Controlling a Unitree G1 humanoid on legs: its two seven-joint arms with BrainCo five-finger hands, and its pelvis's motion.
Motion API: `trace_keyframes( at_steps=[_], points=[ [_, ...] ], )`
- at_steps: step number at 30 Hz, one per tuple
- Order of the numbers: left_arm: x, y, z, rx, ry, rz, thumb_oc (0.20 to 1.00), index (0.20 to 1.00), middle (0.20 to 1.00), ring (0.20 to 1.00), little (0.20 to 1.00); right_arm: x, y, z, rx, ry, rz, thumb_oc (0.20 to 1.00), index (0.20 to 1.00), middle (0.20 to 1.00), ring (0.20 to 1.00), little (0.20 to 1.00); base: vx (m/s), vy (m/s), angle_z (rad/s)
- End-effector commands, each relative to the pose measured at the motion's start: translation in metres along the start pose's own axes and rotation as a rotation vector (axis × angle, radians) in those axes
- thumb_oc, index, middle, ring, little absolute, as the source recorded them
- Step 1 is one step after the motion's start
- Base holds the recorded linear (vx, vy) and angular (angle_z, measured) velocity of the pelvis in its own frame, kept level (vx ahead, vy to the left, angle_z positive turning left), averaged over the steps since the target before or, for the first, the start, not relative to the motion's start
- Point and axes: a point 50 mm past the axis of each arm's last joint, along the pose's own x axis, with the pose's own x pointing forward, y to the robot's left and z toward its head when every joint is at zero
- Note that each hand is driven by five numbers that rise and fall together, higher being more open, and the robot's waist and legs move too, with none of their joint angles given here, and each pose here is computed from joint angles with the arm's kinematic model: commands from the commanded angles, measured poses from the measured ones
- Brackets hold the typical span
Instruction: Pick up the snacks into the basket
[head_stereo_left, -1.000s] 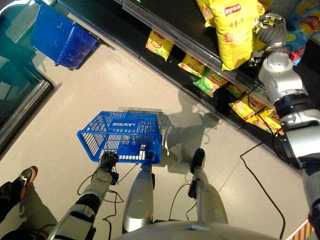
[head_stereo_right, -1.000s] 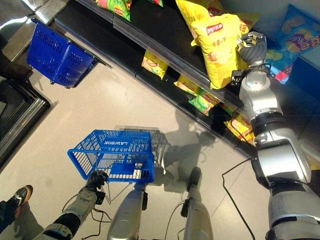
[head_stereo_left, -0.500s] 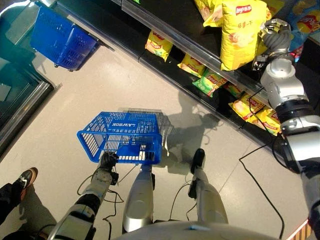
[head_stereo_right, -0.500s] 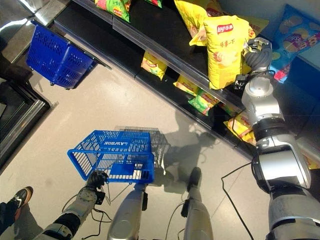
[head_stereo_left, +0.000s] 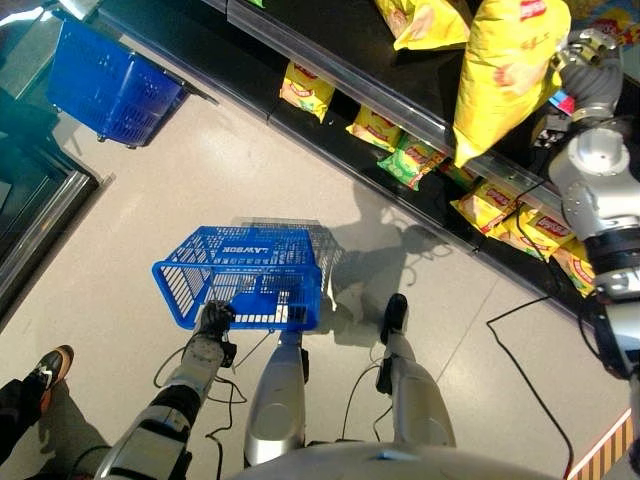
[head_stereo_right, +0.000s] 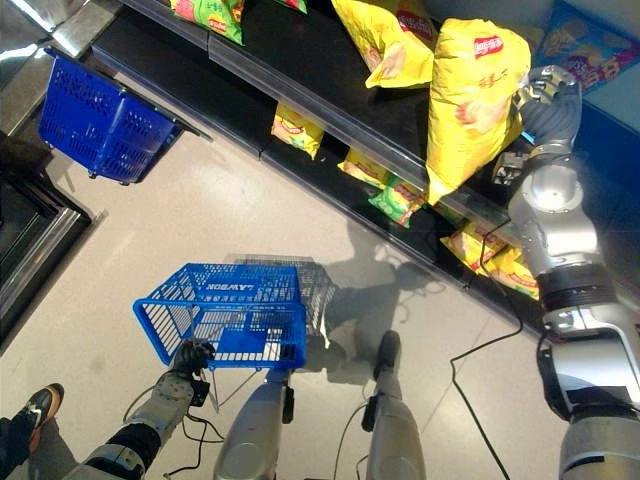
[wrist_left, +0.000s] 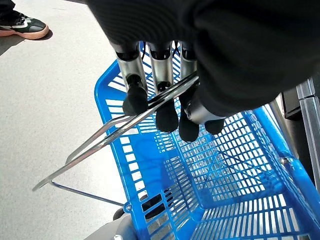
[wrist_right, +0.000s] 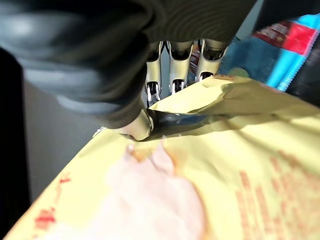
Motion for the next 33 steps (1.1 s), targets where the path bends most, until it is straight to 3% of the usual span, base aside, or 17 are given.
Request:
trace_keyframes(
  at_steps=[1,15,27,33],
  points=[
    [0.0,0.015,-0.021,0.103,0.07,0.05,0.2,0.2,0.2,0.2,0.2,0.005,-0.018,0.063,0.07,-0.275,-0.011,0.2,0.2,0.2,0.2,0.2,0.0,-0.004,-0.06],
    [0.001,0.015,-0.027,0.116,0.111,0.029,0.2,0.2,0.2,0.2,0.2,-0.051,0.003,0.073,0.131,-0.385,0.311,0.2,0.2,0.2,0.2,0.2,0.01,-0.018,-0.06],
    [-0.001,0.01,-0.031,0.114,0.132,0.011,0.2,0.2,0.2,0.2,0.2,-0.08,0.002,0.042,0.167,-0.292,0.326,0.2,0.2,0.2,0.2,0.2,0.0,-0.005,-0.04],
    [-0.007,0.009,-0.048,0.035,0.202,0.021,0.2,0.2,0.2,0.2,0.2,-0.113,0.004,0.019,0.119,-0.192,0.443,0.2,0.2,0.2,0.2,0.2,0.0,0.0,0.0]
  ],
)
